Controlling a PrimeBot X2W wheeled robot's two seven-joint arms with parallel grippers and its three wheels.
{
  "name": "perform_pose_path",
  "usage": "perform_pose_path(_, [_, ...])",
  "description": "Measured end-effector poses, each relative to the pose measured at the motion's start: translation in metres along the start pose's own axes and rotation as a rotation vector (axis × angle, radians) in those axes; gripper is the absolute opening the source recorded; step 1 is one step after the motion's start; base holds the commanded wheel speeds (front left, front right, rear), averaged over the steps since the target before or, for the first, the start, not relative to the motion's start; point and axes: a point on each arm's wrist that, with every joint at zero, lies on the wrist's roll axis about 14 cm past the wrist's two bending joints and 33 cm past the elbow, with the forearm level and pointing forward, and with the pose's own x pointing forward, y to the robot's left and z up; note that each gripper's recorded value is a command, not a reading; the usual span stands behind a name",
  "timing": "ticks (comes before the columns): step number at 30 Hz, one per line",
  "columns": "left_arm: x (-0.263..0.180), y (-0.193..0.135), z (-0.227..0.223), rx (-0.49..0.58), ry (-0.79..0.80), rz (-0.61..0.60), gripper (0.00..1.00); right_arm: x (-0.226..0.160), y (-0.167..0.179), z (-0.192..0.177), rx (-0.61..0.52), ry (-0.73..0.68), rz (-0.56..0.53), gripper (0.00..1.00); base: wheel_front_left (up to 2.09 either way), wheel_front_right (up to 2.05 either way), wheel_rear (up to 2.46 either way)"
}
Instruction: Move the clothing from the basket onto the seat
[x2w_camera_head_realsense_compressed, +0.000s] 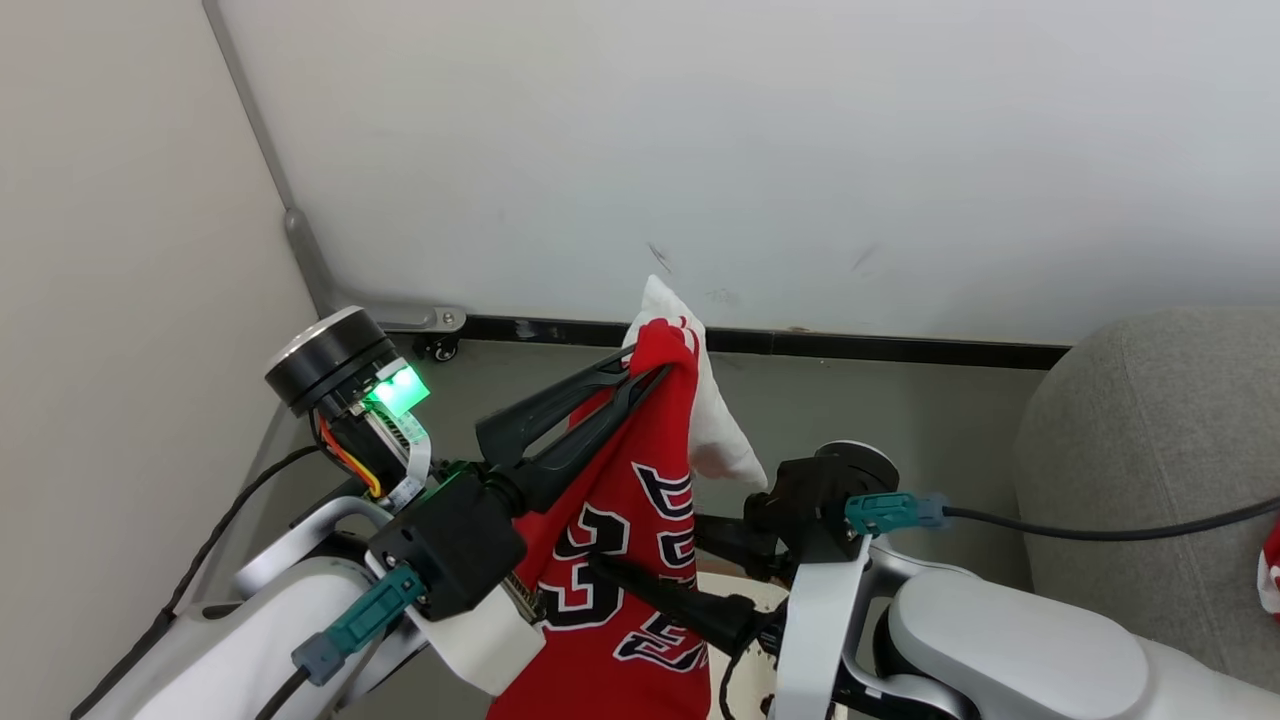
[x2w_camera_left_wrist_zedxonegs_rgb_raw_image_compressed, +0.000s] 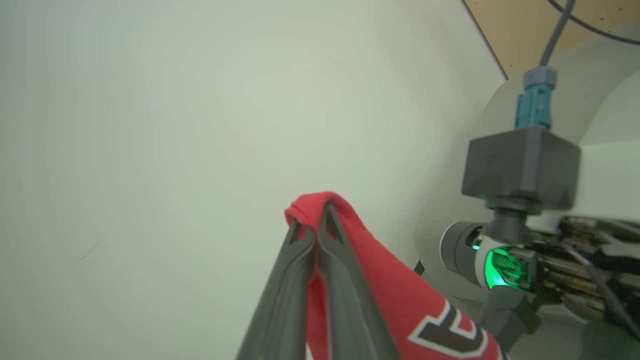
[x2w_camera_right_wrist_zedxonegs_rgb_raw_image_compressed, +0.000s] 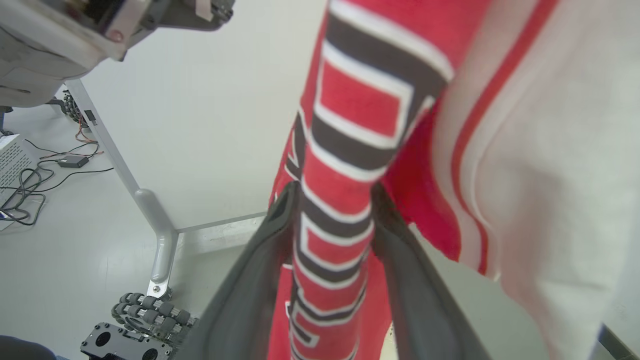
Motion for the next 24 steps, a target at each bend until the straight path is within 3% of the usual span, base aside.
perform_pose_path(3, [0.000,0.000,-0.002,-0.010,0.006,0.002,0.00,0.005,0.003,0.000,-0.005,-0.004,0.015,0.18,0.00,0.00,0.00])
perform_pose_path(4, [0.000,0.000,-0.002,-0.014,0.008,0.000,0.00,0.006,0.003,0.001,-0.013,-0.008,0.018,0.00,0.00,0.00,0.00])
perform_pose_path(14, [-0.005,0.014,-0.029,-0.062,0.091,0.050,0.00,0.005,-0.003,0.001,-0.018,-0.031,0.009,0.00,0.00,0.00,0.00])
perform_pose_path(24, [-0.030,0.009,-0.086,-0.240,0.257,0.119,0.00,-0.020,-0.037,0.006,0.003,-0.094,-0.105,0.00,0.00,0.00,0.00])
